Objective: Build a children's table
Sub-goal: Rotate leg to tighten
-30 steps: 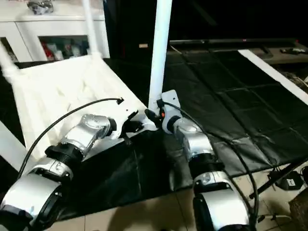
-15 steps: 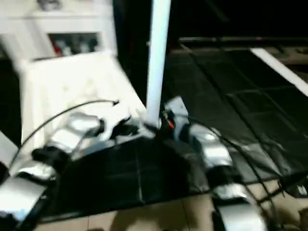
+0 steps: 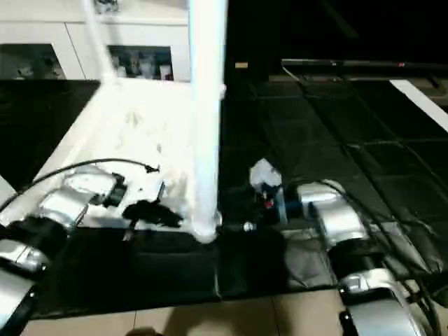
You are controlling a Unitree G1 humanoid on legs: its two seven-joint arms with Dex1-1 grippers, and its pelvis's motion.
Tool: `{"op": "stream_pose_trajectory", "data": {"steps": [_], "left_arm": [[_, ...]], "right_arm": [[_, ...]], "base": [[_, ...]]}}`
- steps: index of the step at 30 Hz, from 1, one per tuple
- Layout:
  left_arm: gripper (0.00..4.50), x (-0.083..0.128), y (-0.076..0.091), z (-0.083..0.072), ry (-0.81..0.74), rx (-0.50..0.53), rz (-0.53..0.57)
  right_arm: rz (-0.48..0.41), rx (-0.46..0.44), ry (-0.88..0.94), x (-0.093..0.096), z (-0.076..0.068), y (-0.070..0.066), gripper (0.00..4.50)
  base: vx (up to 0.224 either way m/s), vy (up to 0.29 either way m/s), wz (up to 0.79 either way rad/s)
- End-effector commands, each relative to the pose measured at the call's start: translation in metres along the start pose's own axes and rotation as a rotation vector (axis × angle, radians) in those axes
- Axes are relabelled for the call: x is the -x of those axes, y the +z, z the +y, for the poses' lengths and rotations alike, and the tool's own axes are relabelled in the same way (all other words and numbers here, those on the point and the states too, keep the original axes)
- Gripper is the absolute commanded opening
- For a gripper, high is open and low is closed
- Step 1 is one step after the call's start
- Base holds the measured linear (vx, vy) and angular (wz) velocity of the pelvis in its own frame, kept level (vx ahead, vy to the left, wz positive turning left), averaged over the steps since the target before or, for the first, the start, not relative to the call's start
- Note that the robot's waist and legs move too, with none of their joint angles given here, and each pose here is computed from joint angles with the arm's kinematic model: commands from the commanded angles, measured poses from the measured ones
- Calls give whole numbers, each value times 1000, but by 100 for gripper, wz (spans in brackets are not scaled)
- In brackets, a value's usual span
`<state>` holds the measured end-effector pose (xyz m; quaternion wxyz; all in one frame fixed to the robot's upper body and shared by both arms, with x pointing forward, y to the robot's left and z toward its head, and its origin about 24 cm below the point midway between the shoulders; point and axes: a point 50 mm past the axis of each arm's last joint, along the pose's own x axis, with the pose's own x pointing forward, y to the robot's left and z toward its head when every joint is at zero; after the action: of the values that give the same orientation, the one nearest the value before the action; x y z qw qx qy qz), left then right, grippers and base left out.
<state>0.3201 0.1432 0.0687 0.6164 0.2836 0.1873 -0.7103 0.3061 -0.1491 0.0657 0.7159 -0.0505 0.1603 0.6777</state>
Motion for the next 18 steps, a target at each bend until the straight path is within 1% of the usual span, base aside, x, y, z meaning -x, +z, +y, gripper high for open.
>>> {"op": "stream_pose_trajectory", "data": {"steps": [1,3,6,7,9,10,11,14,16,17,18], "left_arm": [[0,-10,3,-7,-104,-56,34],[0,-11,4,-7,-107,-61,36],[0,-12,5,-8,-114,-70,33],[0,-12,5,-8,-116,-71,31],[0,-13,6,-8,-118,-75,28],[0,-13,6,-8,-119,-77,28],[0,-13,7,-8,-120,-78,28],[0,-13,6,-8,-121,-80,32],[0,-13,6,-8,-120,-80,34],[0,-13,5,-8,-118,-80,36],[0,-13,5,-8,-117,-79,37]], "right_arm": [[17,29,26,-2,-1,4,446],[8,25,36,-7,0,4,421],[-4,26,49,-12,-1,5,408],[-9,25,51,-14,-1,5,382],[-20,24,58,-18,-2,7,382],[-24,24,61,-20,-2,8,371],[-26,22,64,-21,-2,8,371],[-28,14,76,-24,-3,8,339],[-28,12,79,-25,-3,8,330],[-28,11,80,-26,-3,7,305],[-29,9,81,-26,-3,7,305]], "base": [[0,0,0],[0,0,0],[0,0,0],[0,0,0],[0,0,0],[0,0,0],[0,0,0],[0,0,0],[0,0,0],[0,0,0],[0,0,0]]}}
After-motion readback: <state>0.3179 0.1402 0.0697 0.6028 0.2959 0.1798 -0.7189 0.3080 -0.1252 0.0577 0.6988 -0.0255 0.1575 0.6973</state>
